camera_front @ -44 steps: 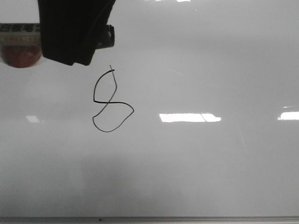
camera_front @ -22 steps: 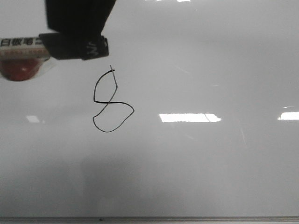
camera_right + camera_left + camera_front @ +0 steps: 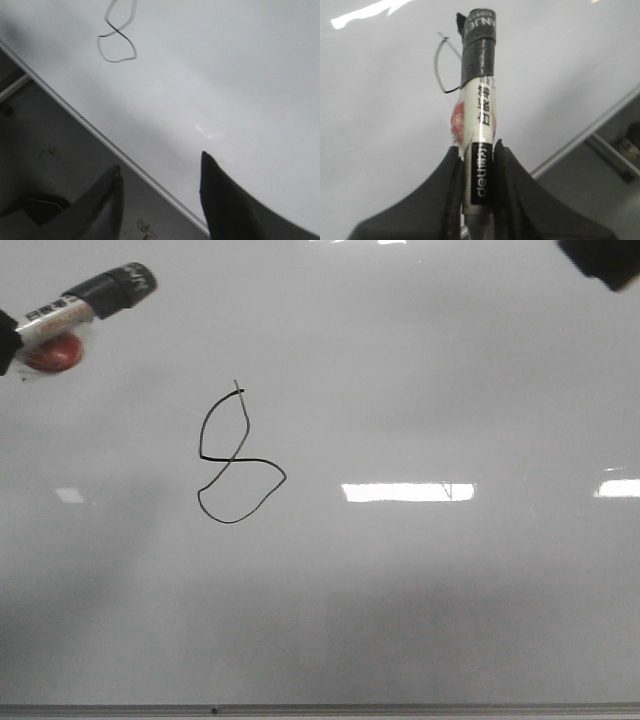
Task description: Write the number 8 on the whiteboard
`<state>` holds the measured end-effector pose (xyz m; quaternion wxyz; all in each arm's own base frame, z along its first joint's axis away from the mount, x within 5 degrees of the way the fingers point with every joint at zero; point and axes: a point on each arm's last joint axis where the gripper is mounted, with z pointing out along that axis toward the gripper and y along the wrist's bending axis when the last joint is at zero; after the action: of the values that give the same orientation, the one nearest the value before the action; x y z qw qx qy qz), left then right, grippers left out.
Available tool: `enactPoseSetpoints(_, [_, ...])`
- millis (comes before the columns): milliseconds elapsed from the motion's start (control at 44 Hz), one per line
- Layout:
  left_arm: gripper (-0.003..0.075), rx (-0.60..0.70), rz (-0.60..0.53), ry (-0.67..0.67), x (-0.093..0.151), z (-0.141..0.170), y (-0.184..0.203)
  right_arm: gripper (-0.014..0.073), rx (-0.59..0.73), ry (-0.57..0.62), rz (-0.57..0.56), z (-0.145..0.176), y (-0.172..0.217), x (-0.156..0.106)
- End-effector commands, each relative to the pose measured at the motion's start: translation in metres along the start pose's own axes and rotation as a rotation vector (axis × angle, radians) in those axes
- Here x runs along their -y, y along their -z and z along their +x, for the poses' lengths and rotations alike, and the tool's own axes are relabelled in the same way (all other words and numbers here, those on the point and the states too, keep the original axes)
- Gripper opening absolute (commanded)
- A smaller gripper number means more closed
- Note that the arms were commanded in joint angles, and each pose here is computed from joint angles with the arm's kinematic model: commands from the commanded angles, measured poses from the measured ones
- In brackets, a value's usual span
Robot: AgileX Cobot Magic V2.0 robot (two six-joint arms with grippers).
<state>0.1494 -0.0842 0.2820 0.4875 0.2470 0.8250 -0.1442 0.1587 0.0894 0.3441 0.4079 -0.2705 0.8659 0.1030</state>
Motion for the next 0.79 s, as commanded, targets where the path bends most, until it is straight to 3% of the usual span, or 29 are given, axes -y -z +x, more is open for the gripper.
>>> enactPoseSetpoints(0, [-0.0019, 0.139, -0.117, 0.109, -0.018, -0.011, 0.004, 0.0307, 0.137, -0.114, 0.084, 0.014, 0.019, 0.012])
enactPoseSetpoints(136, [-0.0019, 0.246, -0.277, 0.156, -0.039, 0.001, 0.01, 0.0191, 0.19, -0.192, 0.179, 0.058, 0.03, 0.018])
enactPoseSetpoints(341, [-0.0019, 0.413, -0.432, 0.233, -0.049, 0.036, 0.011, 0.0018, 0.31, -0.2, 0.229, 0.101, 0.04, 0.011])
enactPoseSetpoints(499, [-0.0019, 0.574, -0.52, 0.355, -0.056, 0.058, 0.012, 0.0, 0.355, -0.195, 0.236, 0.117, 0.04, 0.007])
enactPoseSetpoints(658, [-0.0019, 0.536, -0.491, 0.295, -0.057, 0.062, -0.007, 0.0, 0.36, -0.194, 0.237, 0.119, 0.04, 0.007])
enactPoseSetpoints(772, [-0.0018, 0.559, -0.495, 0.355, -0.062, 0.065, -0.023, 0.0, 0.364, -0.194, 0.238, 0.119, 0.04, 0.007])
